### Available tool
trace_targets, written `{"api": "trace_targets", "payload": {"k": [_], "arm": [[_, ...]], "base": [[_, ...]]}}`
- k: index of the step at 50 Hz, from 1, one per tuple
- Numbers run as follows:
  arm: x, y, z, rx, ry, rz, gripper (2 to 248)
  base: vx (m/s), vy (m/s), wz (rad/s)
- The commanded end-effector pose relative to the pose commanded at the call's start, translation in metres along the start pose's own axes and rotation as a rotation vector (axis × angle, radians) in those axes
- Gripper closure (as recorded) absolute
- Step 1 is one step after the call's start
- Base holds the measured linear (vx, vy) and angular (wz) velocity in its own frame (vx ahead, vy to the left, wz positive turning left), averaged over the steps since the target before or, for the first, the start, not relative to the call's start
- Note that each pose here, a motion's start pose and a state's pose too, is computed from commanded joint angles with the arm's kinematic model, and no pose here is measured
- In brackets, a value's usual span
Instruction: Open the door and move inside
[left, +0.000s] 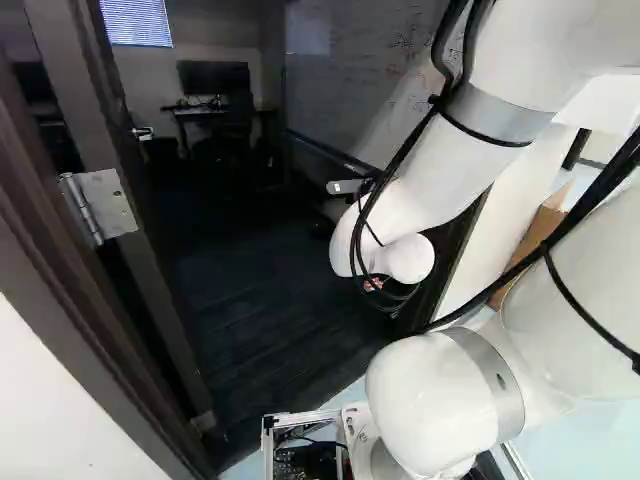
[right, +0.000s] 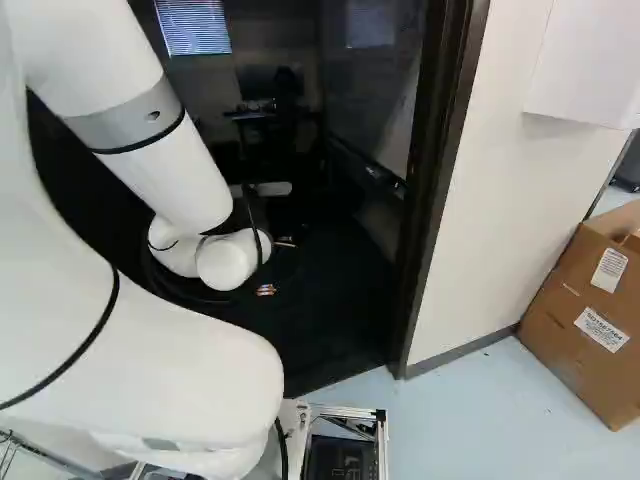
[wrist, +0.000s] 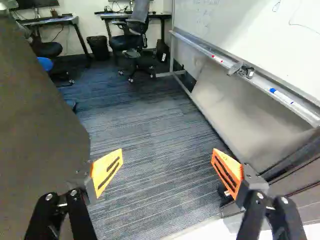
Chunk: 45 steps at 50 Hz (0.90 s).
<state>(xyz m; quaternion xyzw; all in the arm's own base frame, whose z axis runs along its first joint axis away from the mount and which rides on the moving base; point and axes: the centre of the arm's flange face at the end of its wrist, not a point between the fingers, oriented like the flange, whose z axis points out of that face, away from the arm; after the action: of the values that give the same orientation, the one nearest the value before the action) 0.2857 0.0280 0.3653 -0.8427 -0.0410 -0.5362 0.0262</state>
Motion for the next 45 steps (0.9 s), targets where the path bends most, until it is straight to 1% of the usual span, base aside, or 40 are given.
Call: {"api": "trace_targets", "payload": {"k": [13, 29, 35, 45], "arm": [[0.0, 0.0, 0.0, 0.0, 0.0, 0.0, 3], [0.0, 0.0, 0.0, 0.0, 0.0, 0.0, 3], [0.0, 0.0, 0.0, 0.0, 0.0, 0.0, 3], [0.0, 0.0, 0.0, 0.0, 0.0, 0.0, 3]], "base": [[0.098, -0.041, -0.001], [0.136, -0.047, 0.007], [0.147, -0.002, 0.207], [0.146, 0.027, 0.341]]}}
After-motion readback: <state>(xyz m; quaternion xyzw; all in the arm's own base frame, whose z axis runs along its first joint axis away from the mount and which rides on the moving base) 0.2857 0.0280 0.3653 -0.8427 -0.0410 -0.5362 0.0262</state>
